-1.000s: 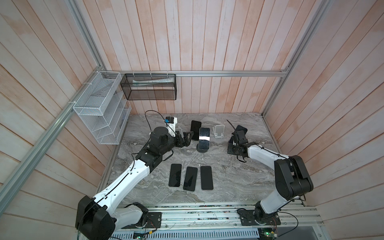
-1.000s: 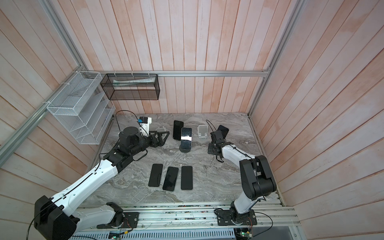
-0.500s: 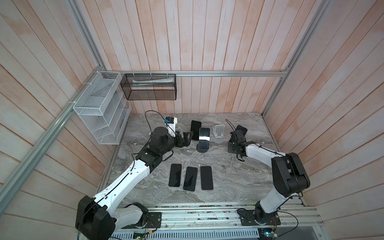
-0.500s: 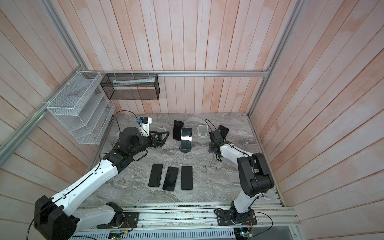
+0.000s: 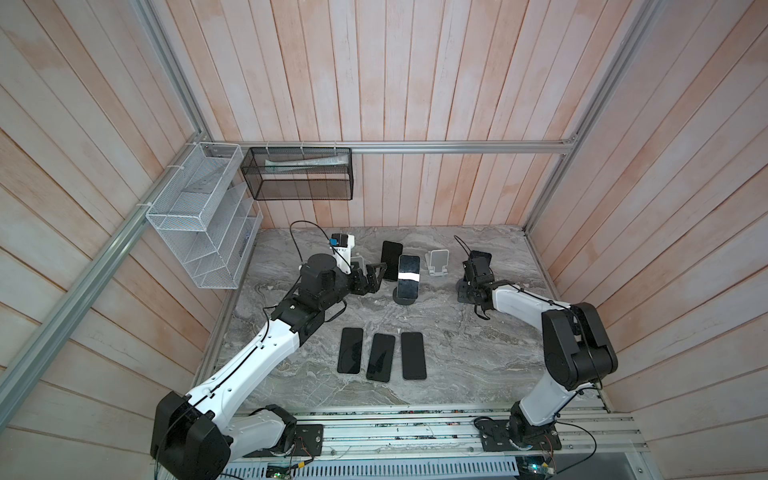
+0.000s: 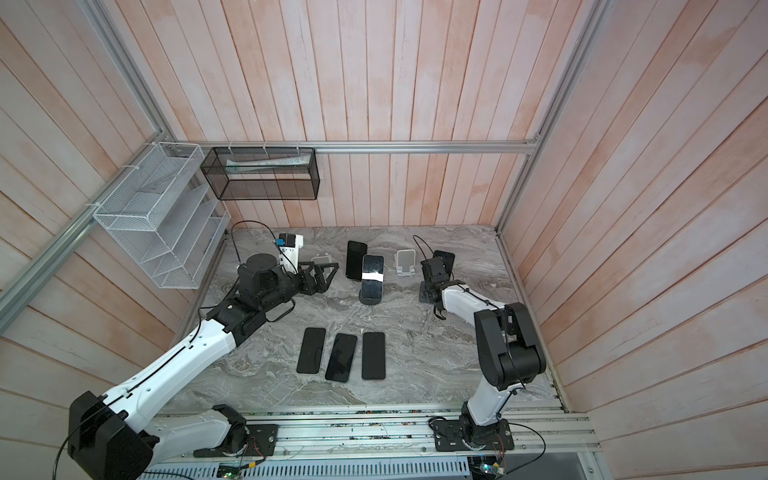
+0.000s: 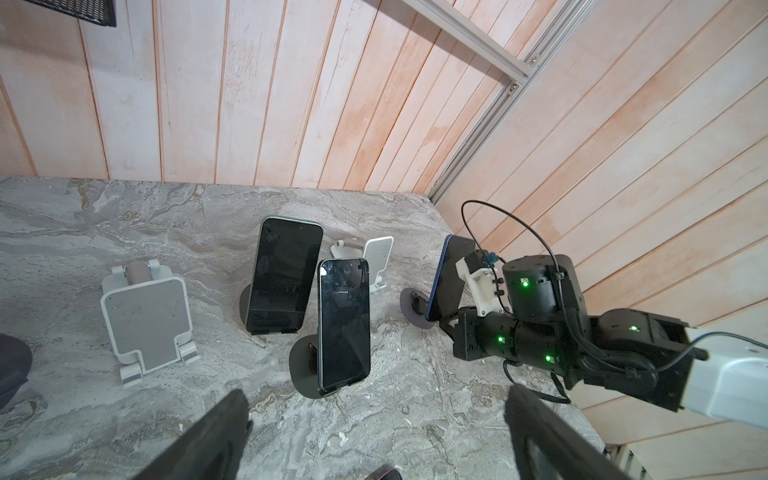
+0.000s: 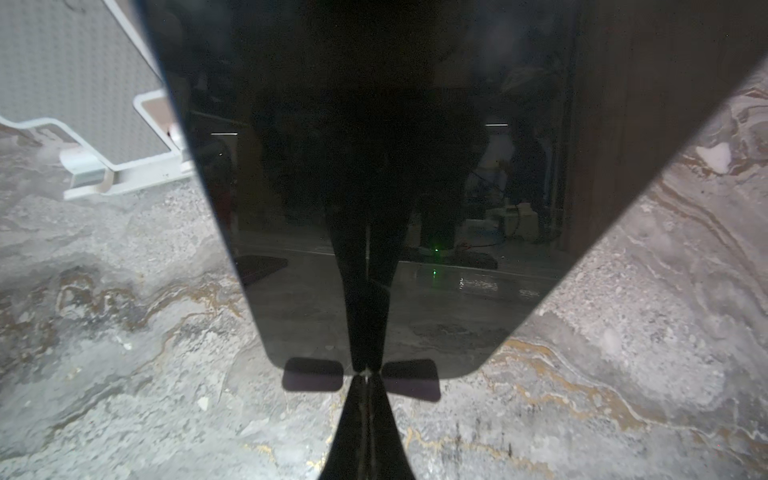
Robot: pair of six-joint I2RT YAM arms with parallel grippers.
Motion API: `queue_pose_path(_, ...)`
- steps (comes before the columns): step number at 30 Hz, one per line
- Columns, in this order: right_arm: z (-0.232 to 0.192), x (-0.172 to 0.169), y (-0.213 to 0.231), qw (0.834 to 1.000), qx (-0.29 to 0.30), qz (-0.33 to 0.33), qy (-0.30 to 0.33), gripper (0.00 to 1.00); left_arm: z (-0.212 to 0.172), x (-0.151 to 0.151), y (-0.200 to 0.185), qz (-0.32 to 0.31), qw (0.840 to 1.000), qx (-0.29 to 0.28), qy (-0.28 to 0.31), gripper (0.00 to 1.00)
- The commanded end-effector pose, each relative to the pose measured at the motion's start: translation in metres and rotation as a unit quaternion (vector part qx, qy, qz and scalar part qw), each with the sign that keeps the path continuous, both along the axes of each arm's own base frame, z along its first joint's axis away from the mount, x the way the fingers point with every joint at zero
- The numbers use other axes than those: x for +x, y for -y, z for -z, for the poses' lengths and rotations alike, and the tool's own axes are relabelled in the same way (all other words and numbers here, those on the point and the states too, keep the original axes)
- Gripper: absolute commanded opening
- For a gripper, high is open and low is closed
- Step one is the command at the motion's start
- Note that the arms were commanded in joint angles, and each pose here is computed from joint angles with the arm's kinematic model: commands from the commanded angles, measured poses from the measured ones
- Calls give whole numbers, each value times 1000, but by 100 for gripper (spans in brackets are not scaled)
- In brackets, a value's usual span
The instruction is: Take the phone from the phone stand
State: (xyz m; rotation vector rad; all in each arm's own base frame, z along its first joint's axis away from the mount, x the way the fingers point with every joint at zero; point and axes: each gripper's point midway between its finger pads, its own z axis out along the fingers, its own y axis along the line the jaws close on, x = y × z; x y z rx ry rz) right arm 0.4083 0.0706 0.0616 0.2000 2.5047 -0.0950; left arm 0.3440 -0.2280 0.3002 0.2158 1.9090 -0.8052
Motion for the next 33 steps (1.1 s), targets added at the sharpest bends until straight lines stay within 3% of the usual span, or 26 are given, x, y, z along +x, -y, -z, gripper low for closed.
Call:
queue_pose_path(1,-3,8,4,1000,-11,4,6,0,-6,-3,-1,3,1000,4,15,97)
queue_pose_path(20,-10,2,25,999,-32,25,8,0,-7,-1,-5,-7,1000,15,25,97)
queue_pose_path(29,-29,-2,21,999,-3,20,24,0,-7,0,-6,-10,999,24,29,97)
queue_pose_path(33,-55,-14,11,998,35,6,52,0,-9,-1,-5,-6,999,24,34,97)
